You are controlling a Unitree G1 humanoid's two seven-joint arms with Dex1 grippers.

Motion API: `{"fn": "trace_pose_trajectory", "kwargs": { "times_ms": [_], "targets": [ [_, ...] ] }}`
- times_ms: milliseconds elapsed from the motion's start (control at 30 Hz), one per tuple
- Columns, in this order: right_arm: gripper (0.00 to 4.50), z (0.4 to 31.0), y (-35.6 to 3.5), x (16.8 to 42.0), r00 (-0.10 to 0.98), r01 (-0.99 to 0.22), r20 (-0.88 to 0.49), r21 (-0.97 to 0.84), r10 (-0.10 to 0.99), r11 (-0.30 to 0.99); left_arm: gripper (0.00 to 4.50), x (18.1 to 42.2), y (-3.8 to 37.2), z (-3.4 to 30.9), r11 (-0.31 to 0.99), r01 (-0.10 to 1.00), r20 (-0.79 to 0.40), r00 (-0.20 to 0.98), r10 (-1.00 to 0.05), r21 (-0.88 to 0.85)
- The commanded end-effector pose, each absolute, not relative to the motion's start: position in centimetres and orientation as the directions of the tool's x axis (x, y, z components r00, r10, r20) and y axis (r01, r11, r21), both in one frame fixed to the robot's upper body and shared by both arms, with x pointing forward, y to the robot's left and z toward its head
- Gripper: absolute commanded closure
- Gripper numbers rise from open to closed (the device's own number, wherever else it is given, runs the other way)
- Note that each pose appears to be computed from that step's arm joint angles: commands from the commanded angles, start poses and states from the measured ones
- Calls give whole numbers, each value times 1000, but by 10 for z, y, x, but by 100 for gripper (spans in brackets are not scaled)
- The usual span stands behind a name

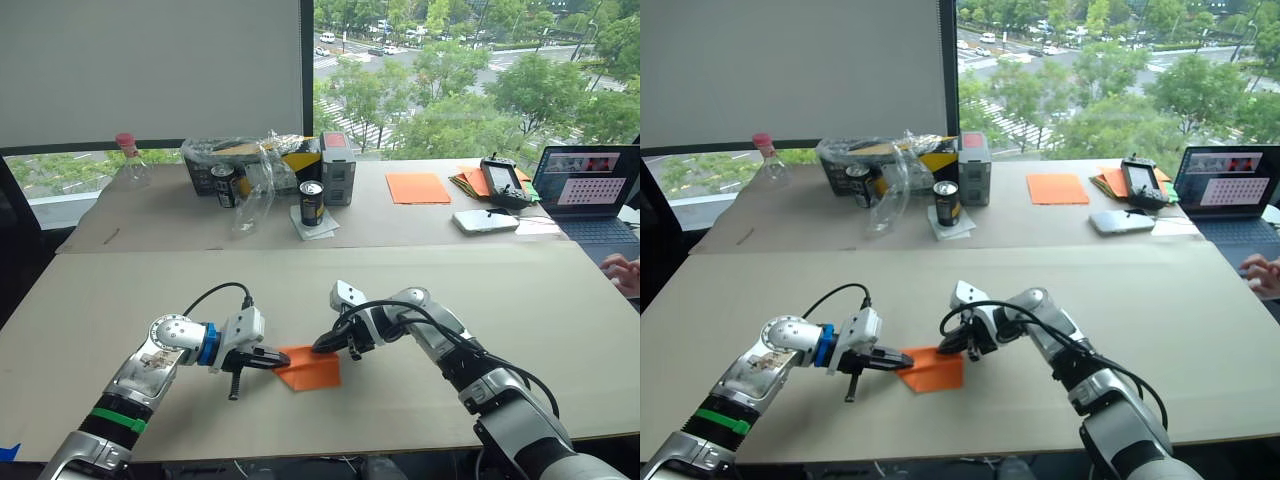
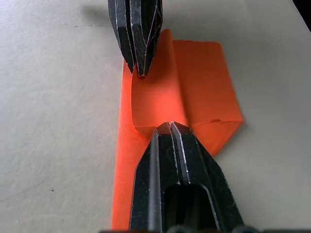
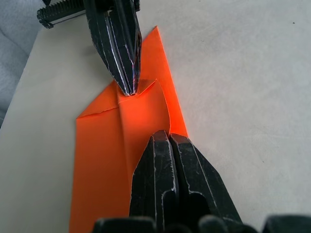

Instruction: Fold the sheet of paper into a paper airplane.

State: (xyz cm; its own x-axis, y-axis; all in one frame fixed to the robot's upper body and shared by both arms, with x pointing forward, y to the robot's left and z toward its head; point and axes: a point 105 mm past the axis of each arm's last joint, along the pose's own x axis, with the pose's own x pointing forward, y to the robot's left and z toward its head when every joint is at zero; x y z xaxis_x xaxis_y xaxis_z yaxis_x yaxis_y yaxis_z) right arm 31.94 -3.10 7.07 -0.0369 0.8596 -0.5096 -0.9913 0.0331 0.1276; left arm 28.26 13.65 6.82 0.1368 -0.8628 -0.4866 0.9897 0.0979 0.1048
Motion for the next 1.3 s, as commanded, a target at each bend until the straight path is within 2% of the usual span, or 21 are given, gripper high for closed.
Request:
{"fn": "trace_pose_trajectory", "kwargs": {
  "times_ms": [33, 167, 300, 467, 567, 667, 733, 867, 1000, 1133, 1300],
  "targets": [
    [450, 47, -47, 319, -7, -983, -598, 150, 802, 103, 448, 276, 142, 42, 107, 993, -547, 119, -829, 53],
    [450, 49, -50, 320, 11, -983, -597, 140, 802, 118, 448, 276, 140, 37, 98, 994, -550, 113, -828, 58],
    [450, 58, -56, 328, 102, -985, -586, 56, 804, 166, 448, 273, 130, 32, 83, 995, -535, 97, -839, 51],
    [291, 80, -58, 329, 143, -981, -529, 38, 837, 191, 450, 270, 126, 29, 75, 996, -527, 84, -846, 38],
    [187, 115, -56, 333, 195, -979, -414, -23, 889, 204, 450, 271, 126, 28, 72, 997, -528, 80, -846, 35],
    [187, 146, -53, 326, 192, -981, -282, -62, 940, 182, 450, 272, 125, 28, 71, 997, -527, 78, -846, 34],
    [187, 153, -51, 315, 185, -982, -250, -92, 950, 167, 450, 272, 124, 29, 67, 997, -525, 74, -848, 32],
    [297, 130, -40, 290, 181, -980, -291, -131, 940, 148, 450, 272, 121, 29, 58, 998, -516, 60, -854, 21],
    [442, 98, -30, 278, 220, -971, -325, -163, 920, 175, 450, 268, 114, 31, 53, 998, -481, 38, -876, -17],
    [449, 87, -27, 276, 286, -958, -282, -118, 916, 263, 450, 264, 116, 27, 40, 999, -501, 20, -865, -29],
    [449, 74, -34, 280, 326, -945, -321, -90, 889, 314, 450, 265, 122, 25, 34, 999, -524, 14, -851, -28]
  ]
}}
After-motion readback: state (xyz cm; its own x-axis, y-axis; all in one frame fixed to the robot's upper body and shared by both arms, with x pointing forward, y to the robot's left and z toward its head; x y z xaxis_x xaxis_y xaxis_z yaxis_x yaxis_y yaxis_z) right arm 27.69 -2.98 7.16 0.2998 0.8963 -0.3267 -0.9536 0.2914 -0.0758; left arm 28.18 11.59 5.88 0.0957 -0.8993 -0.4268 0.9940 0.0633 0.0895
